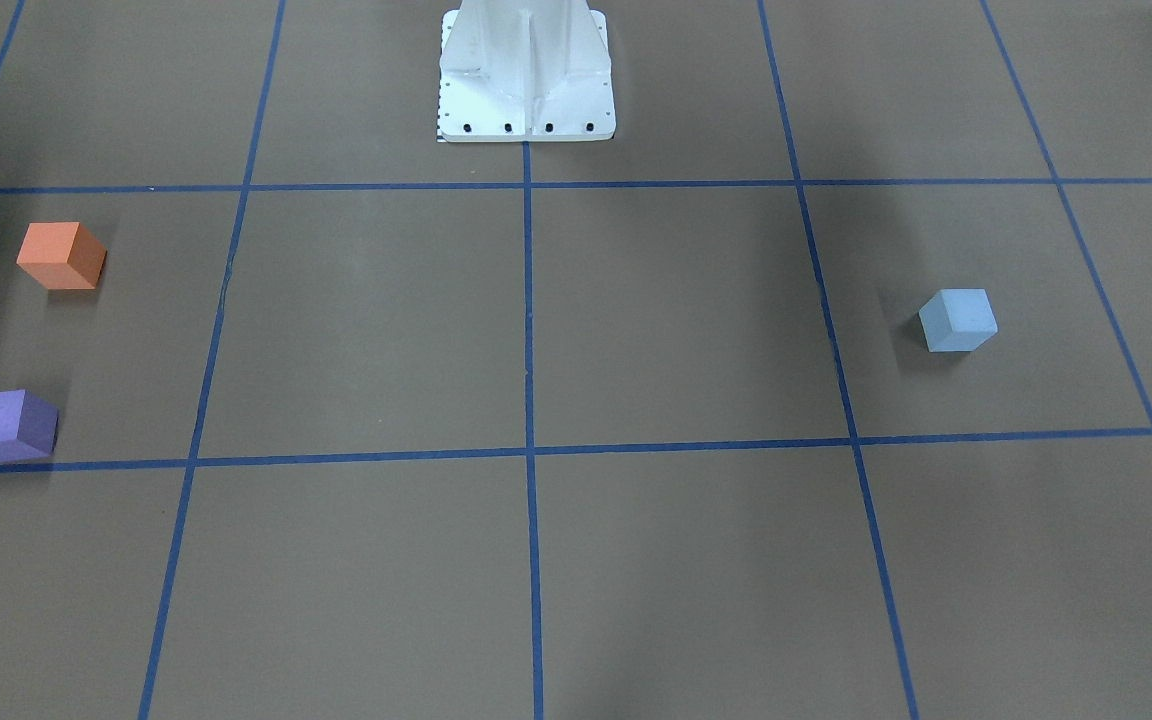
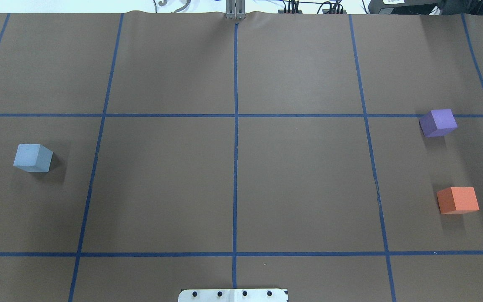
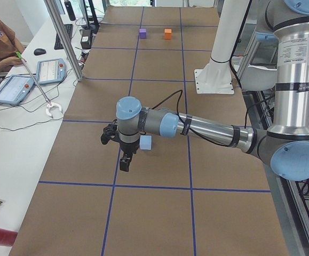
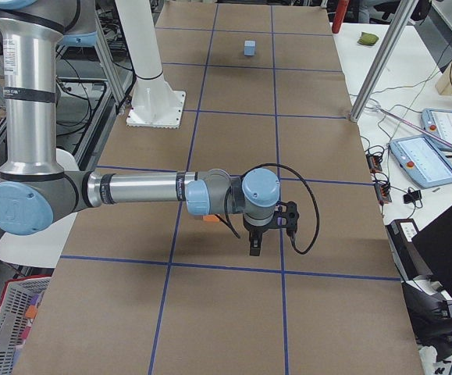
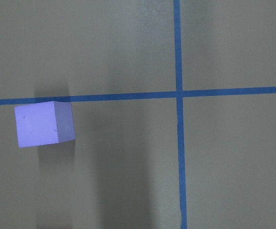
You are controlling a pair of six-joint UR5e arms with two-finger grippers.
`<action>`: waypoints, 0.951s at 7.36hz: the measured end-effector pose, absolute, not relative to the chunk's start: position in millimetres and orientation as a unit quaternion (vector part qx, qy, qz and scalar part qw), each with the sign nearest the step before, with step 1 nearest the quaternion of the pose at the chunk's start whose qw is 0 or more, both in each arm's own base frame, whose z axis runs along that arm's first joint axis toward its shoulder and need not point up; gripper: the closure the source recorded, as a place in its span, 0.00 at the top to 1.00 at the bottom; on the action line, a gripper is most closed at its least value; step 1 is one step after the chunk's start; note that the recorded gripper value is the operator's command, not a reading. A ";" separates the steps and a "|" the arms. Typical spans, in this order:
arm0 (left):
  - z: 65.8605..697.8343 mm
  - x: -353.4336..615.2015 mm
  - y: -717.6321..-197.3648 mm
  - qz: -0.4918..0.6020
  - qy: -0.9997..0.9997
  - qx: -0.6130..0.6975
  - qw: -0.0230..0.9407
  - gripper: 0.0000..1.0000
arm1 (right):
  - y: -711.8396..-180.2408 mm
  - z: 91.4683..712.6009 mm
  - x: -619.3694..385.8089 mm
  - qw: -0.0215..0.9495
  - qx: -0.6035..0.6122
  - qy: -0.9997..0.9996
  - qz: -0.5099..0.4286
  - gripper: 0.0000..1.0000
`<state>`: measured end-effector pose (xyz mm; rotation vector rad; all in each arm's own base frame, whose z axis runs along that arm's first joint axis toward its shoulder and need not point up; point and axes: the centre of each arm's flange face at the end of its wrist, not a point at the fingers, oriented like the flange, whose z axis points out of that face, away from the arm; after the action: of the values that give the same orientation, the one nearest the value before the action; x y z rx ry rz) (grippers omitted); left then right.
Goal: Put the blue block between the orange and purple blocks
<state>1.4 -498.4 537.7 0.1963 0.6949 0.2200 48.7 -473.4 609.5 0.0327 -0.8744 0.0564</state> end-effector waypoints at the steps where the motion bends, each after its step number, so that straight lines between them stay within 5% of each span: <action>1: 517.2 18.8 -506.9 0.102 0.358 0.102 0.922 1.00 | -473.7 609.2 48.2 0.905 0.016 -0.424 0.027 1.00; 7: 490.8 200.6 -488.1 -0.038 0.375 0.043 0.925 1.00 | -473.0 611.5 46.9 0.906 0.013 -0.423 0.027 1.00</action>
<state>200.6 -488.1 490.8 0.0878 0.7683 -0.0772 46.9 -473.0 611.5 0.0262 -0.8729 0.0549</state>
